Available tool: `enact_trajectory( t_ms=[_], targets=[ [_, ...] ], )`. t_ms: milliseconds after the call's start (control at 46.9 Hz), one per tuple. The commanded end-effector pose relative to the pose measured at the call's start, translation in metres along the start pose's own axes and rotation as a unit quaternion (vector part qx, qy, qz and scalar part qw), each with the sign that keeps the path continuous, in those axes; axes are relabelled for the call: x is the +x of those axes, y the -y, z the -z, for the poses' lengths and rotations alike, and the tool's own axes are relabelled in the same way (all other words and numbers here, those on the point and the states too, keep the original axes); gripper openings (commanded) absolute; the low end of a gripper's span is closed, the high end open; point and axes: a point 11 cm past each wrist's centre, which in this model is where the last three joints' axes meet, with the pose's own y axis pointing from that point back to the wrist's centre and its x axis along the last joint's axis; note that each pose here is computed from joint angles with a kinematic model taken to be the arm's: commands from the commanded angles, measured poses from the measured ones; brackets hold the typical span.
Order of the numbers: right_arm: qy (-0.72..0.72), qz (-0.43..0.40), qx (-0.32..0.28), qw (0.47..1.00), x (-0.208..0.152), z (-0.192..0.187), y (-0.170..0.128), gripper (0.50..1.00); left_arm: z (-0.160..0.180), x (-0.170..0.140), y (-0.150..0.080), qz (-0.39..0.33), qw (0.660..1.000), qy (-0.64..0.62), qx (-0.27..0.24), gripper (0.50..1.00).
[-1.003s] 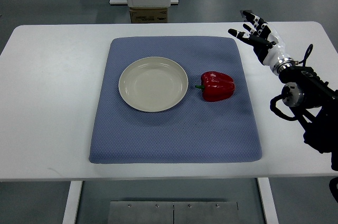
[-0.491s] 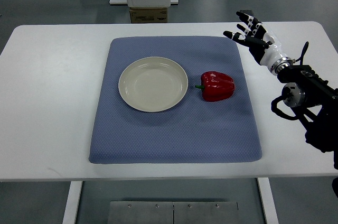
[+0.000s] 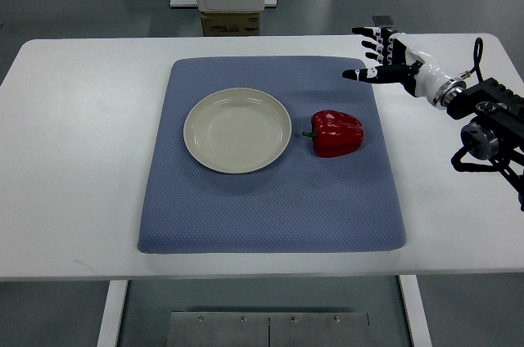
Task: Place red pepper on plate with right hand
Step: 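Reach the right hand down over the red bell pepper, then close the right hand's fingers around the red pepper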
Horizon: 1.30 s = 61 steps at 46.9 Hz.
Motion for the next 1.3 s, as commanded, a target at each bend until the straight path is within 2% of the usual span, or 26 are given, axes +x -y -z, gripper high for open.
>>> enact_trajectory(
  t_ms=[0,235,469,1280],
  targets=[
    [-0.046,0.036,0.006,0.998,-0.014,0.007,0.000,0.991,0.000,0.000,0.000,0.000,1.000,0.000,0.000,1.000],
    [-0.130,0.090,0.001,0.987,-0.034,0.012,0.000,0.991,0.000,0.000,0.000,0.000,1.000,0.000,0.000,1.000],
    [-0.202,0.128,-0.020,0.971,-0.044,-0.001,-0.003,0.991,0.000,0.000,0.000,0.000,1.000,0.000,0.000,1.000],
    [-0.287,0.157,-0.055,0.943,-0.049,-0.027,-0.011,0.966,0.000,0.000,0.000,0.000,1.000,0.000,0.000,1.000]
  ],
)
